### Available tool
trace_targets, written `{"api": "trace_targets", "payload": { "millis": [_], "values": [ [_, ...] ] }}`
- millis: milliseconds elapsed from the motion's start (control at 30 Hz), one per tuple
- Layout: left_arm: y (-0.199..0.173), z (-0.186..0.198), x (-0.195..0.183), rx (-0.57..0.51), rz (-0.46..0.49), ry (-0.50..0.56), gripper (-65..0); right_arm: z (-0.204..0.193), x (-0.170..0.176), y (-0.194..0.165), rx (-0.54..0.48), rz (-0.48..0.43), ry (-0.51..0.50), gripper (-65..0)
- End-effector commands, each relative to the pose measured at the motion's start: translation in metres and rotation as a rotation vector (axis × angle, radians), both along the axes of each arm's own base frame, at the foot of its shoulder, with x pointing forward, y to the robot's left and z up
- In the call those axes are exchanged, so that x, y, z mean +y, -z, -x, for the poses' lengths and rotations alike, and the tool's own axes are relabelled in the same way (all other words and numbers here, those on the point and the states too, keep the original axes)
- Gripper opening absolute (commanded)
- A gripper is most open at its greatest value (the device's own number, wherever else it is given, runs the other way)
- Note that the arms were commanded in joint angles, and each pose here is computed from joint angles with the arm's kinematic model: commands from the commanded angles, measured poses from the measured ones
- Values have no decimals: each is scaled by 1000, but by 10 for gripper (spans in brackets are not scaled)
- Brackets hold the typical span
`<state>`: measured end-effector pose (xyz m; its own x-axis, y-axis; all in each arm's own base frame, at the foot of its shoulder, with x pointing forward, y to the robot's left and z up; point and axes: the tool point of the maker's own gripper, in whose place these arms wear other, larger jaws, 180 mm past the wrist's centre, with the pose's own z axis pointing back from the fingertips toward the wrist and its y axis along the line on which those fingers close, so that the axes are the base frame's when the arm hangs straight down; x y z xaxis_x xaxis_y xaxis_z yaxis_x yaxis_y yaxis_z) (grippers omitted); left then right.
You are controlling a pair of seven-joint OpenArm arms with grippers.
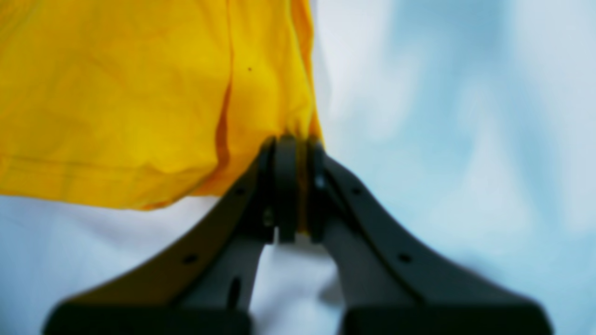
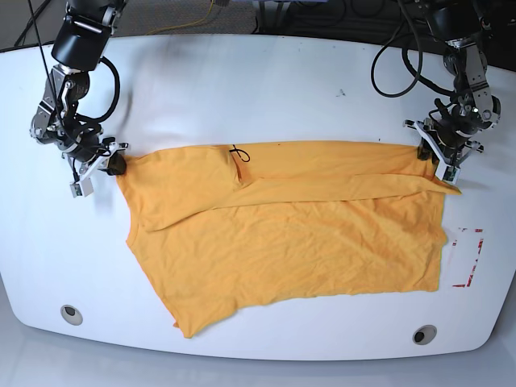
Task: Layout the t-shirt on the table in an organized manner, then fold the t-shirt properly
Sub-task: 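Pull the grasped edges back up toward the collar with both grippers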
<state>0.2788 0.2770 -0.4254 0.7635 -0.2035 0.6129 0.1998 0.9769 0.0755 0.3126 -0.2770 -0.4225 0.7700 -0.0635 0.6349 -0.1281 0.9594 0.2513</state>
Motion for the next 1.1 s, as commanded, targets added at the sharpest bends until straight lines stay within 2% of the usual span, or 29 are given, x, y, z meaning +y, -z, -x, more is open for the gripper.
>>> {"api": "trace_targets", "payload": {
  "millis": [0, 233, 433, 600, 733, 1067],
  "values": [
    [18, 35, 22, 154, -115, -8, -636, 2, -19, -10, -9, 52, 3, -650],
    [9, 56, 19, 160, -159, 26, -625, 25, -30, -18, -15, 101, 5, -650],
    [3, 82, 19, 232, -215, 48, -625, 55, -48, -24, 57, 163, 27, -650],
    [-7, 97, 14, 236, -248, 76, -624, 77, -58, -36, 70, 229, 33, -650],
    [-5, 113, 11, 260, -254, 91, -623, 93, -53, -38, 94, 255, 19, -650],
    [12, 153, -2, 357, -235, 141, -623, 145, -66, -41, 154, 307, 70, -650]
  ]
}}
